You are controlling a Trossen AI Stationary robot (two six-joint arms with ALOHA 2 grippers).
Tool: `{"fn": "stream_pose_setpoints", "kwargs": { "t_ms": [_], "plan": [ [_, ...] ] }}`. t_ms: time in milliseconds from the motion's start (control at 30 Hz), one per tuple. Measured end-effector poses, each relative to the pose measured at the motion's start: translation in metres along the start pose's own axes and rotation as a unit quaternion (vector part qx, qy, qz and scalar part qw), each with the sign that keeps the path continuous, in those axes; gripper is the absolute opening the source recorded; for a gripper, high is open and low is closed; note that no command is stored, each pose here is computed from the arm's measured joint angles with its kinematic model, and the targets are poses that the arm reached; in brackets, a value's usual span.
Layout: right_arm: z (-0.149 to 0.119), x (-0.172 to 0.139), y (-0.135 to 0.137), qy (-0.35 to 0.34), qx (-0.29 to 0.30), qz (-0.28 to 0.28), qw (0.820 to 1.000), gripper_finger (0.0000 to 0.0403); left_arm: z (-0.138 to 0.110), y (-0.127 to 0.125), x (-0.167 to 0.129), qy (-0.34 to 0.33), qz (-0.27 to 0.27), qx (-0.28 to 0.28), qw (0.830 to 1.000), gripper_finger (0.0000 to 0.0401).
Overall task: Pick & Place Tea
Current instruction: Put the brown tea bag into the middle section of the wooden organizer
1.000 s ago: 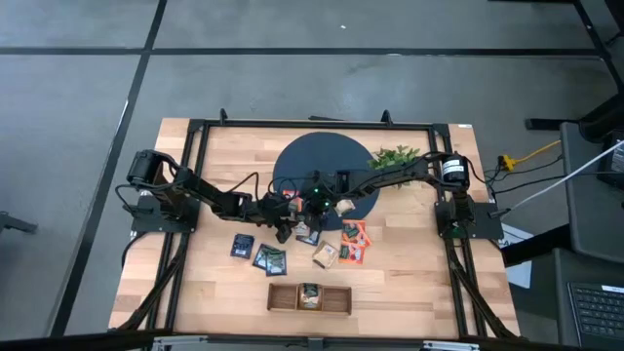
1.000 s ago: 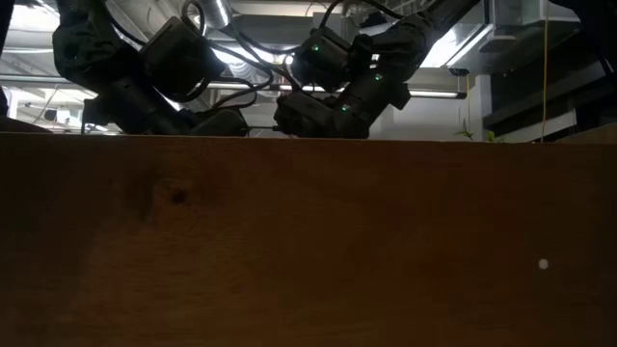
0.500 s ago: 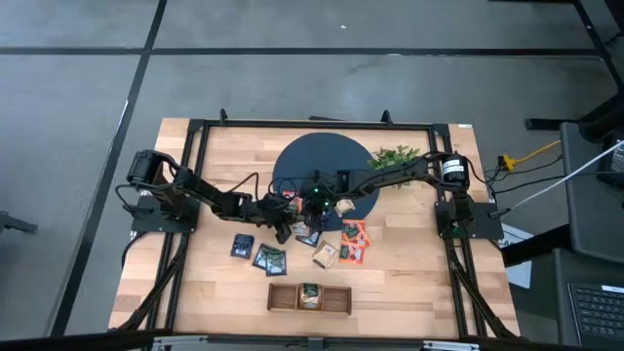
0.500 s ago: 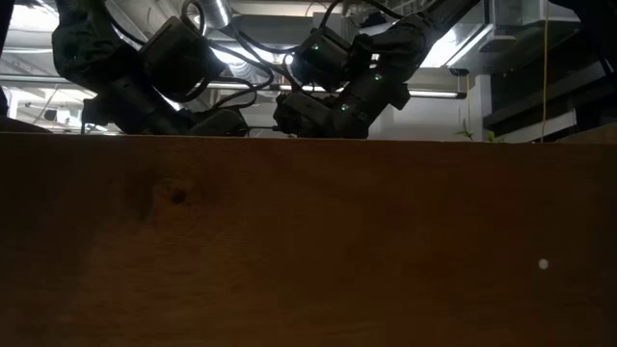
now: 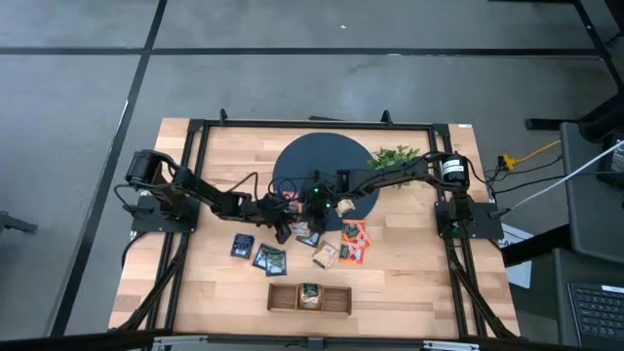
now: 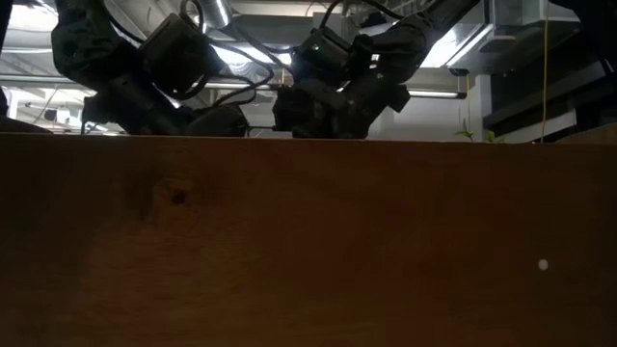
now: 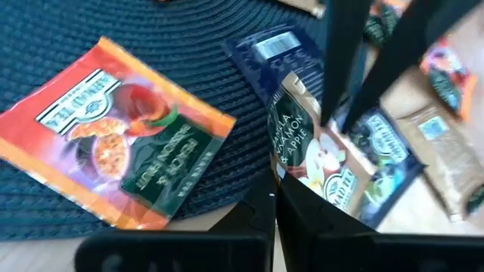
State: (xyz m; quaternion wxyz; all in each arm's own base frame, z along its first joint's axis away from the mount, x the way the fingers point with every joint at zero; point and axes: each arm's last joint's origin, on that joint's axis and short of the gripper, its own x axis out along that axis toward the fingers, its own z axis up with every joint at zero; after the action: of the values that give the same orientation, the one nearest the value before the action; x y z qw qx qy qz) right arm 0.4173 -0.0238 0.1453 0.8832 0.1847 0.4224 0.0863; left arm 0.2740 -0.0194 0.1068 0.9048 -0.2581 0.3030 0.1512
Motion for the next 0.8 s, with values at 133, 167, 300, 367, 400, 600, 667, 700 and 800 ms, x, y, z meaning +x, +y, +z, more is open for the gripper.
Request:
{"fn": "stream_pose_setpoints", "kwargs": {
  "t_ms": [133,167,300,367,400,600,667,700,800],
  "plan": [
    [0.001,-0.004,0.004,0.004,-0.003,0.03,1.0,0.003,0.006,-0.004,-0.007,-0.014,-0.016,0.003,1.0,0.0002],
    [0.003,-0.008,0.006,0.0,-0.005,0.031,0.999,0.003,0.008,-0.005,-0.009,-0.018,-0.019,0.003,1.0,0.0002],
    [0.013,-0.028,0.016,-0.022,-0.029,0.036,0.999,0.003,0.013,-0.011,-0.016,-0.031,-0.034,0.003,0.999,0.0002],
    [0.017,-0.038,0.022,-0.032,-0.045,0.038,0.998,0.003,0.013,-0.015,-0.019,-0.035,-0.043,0.005,0.998,0.0002],
    [0.018,-0.043,0.025,-0.034,-0.051,0.039,0.997,0.003,0.013,-0.017,-0.021,-0.035,-0.047,0.007,0.998,0.0002],
    [0.022,-0.064,0.049,-0.051,-0.101,0.029,0.993,0.003,0.017,-0.035,-0.024,-0.045,-0.073,0.011,0.996,0.0002],
    [0.021,-0.067,0.058,-0.053,-0.115,0.025,0.992,0.003,0.02,-0.042,-0.025,-0.052,-0.082,0.019,0.995,0.0002],
    [0.021,-0.068,0.063,-0.054,-0.125,0.027,0.99,0.003,0.022,-0.046,-0.025,-0.054,-0.086,0.025,0.995,0.0002],
    [0.018,-0.071,0.075,-0.051,-0.151,0.035,0.987,0.003,0.029,-0.057,-0.027,-0.067,-0.102,0.038,0.992,0.0002]
  ]
}}
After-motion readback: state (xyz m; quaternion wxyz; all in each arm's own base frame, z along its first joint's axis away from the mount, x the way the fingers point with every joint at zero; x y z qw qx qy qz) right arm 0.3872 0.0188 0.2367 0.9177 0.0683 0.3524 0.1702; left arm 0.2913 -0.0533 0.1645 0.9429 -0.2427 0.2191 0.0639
